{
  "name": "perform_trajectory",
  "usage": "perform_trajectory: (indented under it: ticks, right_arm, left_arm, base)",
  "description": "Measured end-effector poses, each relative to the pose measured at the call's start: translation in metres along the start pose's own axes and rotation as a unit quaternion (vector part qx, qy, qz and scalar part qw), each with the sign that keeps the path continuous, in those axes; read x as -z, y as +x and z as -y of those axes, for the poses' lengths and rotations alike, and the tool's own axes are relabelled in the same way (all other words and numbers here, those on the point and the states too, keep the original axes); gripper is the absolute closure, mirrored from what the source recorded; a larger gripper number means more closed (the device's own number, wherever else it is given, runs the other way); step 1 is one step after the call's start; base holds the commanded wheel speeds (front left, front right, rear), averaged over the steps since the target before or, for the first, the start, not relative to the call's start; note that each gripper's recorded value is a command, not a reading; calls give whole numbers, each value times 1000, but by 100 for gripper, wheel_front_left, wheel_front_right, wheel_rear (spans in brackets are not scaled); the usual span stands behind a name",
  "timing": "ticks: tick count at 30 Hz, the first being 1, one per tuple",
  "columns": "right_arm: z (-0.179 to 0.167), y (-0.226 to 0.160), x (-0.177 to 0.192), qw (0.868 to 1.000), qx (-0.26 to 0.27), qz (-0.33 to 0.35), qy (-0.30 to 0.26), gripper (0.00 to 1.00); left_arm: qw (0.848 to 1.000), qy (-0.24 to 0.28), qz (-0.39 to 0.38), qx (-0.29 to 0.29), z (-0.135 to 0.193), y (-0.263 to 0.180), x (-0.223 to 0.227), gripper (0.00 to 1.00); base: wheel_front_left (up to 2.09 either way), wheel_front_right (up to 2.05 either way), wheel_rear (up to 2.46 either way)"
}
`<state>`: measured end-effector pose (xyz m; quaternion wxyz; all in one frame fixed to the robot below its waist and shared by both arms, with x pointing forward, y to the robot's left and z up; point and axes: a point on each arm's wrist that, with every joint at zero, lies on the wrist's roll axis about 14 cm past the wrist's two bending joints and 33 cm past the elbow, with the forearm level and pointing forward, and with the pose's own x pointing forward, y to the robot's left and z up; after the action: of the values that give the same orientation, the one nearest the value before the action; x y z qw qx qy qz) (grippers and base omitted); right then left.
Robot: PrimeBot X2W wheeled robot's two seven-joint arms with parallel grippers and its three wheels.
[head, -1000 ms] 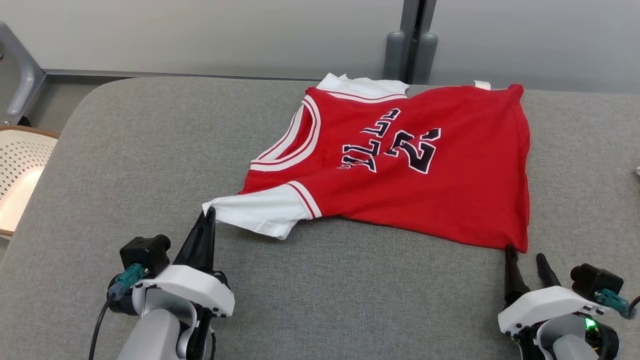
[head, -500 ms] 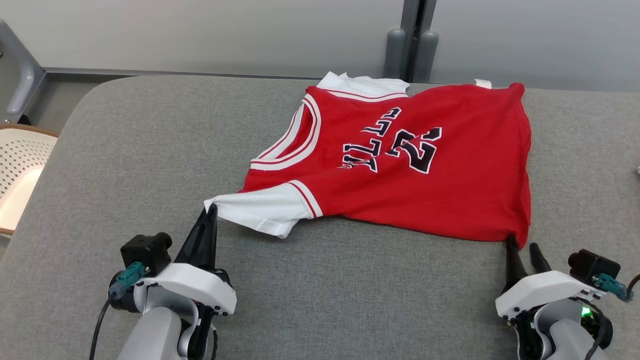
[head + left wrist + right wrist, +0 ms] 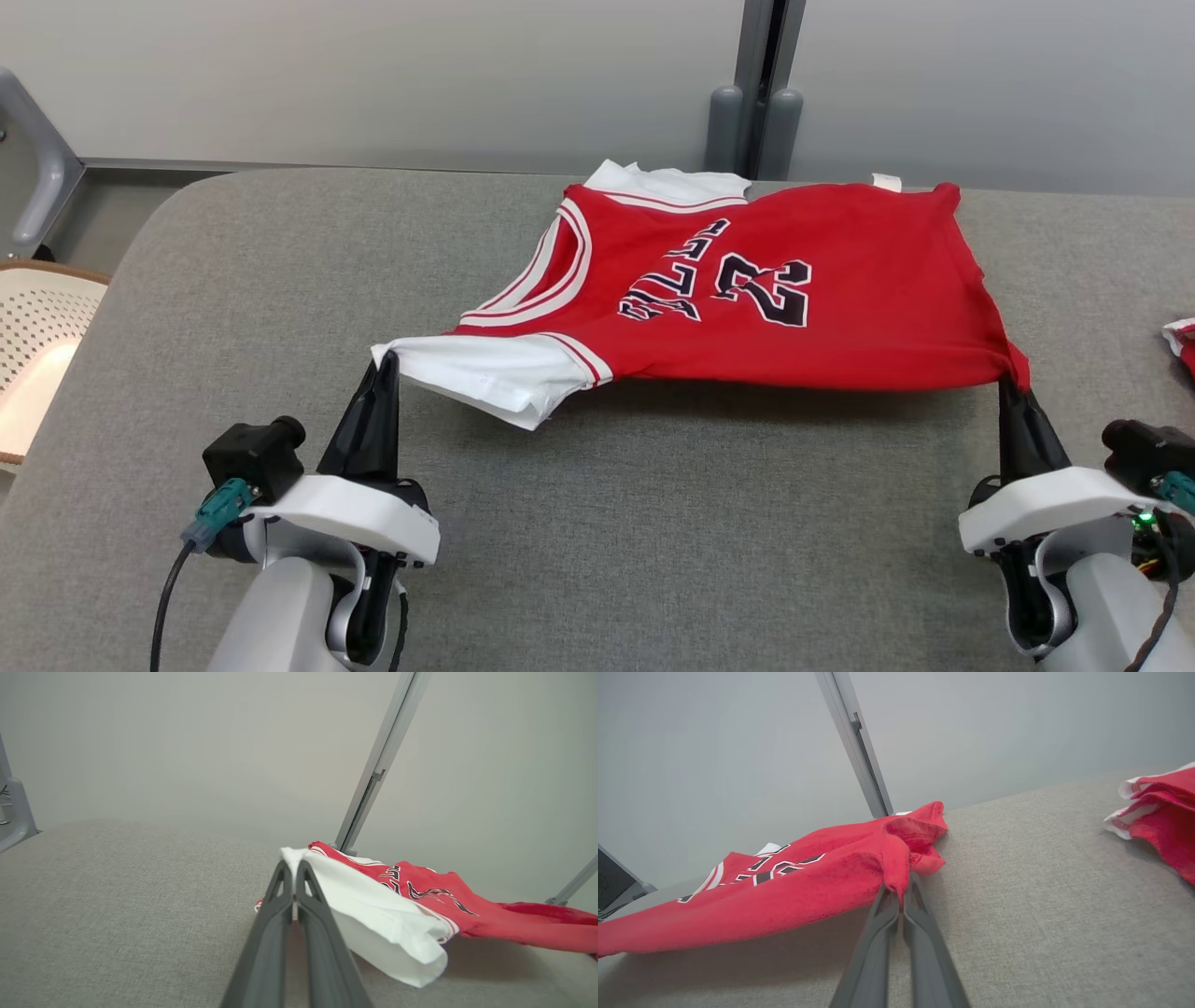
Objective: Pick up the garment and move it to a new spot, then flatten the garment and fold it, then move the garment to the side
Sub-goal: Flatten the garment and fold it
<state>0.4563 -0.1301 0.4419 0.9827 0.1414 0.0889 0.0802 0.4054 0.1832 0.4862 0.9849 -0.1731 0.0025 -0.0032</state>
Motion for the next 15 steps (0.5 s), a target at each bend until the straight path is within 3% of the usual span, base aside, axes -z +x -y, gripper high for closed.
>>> perform_trajectory:
  ticks: [8,15]
  right_arm:
    - [-12,-5,-74,996,-45,71,-28,100]
    - [-37,-27,-172,980,-88,175,-45,100]
  left_arm:
    - [995,-16,87,54,35,9,-60,100]
    - [968,-56,209,127,81,6,-156,100]
  base:
    - [0,0,0]
    - [0,0,0]
